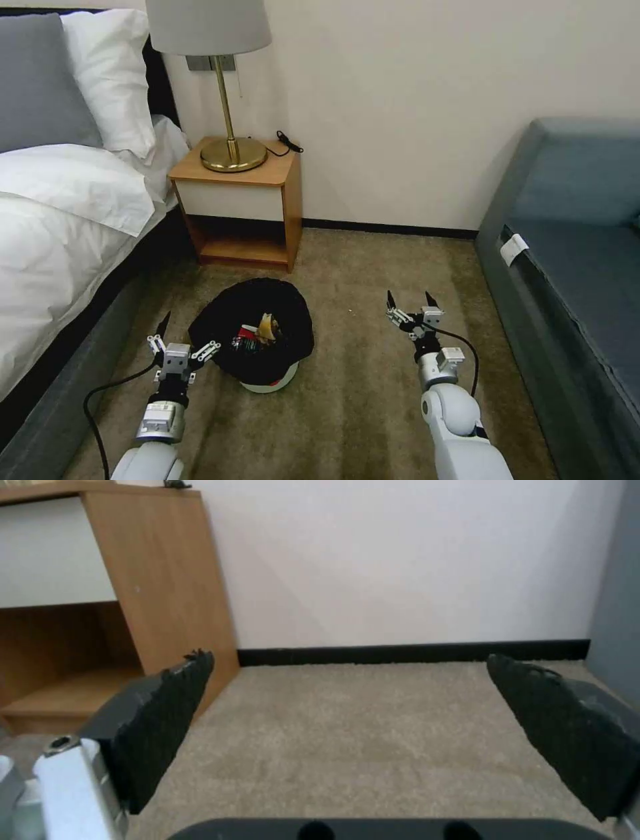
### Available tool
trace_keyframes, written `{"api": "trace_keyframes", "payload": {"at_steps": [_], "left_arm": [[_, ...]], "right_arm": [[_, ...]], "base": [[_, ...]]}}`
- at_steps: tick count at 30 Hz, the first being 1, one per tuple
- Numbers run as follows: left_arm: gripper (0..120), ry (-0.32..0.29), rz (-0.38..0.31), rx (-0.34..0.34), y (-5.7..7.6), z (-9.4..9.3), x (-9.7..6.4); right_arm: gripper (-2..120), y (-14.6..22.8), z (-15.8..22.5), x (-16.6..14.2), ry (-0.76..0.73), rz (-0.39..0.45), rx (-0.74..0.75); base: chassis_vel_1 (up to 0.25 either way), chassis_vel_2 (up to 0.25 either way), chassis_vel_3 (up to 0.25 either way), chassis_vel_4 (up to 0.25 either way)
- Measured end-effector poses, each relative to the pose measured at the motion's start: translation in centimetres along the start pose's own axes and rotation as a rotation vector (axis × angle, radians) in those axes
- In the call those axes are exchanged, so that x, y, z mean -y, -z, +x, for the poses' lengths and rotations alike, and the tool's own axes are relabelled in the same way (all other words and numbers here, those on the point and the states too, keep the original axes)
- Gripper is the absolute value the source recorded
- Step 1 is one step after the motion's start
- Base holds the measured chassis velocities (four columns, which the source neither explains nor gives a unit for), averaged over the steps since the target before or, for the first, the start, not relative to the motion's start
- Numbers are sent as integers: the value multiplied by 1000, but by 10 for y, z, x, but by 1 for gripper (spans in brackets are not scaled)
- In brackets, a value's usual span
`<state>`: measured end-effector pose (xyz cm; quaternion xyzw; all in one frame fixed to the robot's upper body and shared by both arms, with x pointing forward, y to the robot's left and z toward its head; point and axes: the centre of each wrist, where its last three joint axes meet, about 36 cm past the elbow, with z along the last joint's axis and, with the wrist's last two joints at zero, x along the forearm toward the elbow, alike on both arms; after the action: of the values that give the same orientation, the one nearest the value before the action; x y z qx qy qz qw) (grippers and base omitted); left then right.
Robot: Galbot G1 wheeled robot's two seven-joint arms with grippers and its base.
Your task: Pick up the trash bin, then pick up the garbage on the floor and place it into the trash bin.
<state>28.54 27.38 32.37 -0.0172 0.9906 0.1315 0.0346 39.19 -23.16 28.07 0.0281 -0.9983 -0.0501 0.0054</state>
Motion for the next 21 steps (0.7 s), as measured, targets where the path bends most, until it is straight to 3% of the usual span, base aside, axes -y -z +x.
{"api": "trace_keyframes", "payload": {"at_steps": [1, 6, 21], "left_arm": [[100, -4, 19, -5, 1, 6, 9], [100, -14, 43, -17, -2, 16, 20], [100, -27, 40, -8, 0, 18, 19]], "right_arm": [[100, -1, 5, -1, -2, 6, -3], [100, -5, 15, -3, -9, 33, 1], [100, -6, 26, -9, -42, 34, 4]], "base": [[0, 0, 0, 0], [0, 0, 0, 0], [0, 0, 0, 0]]}}
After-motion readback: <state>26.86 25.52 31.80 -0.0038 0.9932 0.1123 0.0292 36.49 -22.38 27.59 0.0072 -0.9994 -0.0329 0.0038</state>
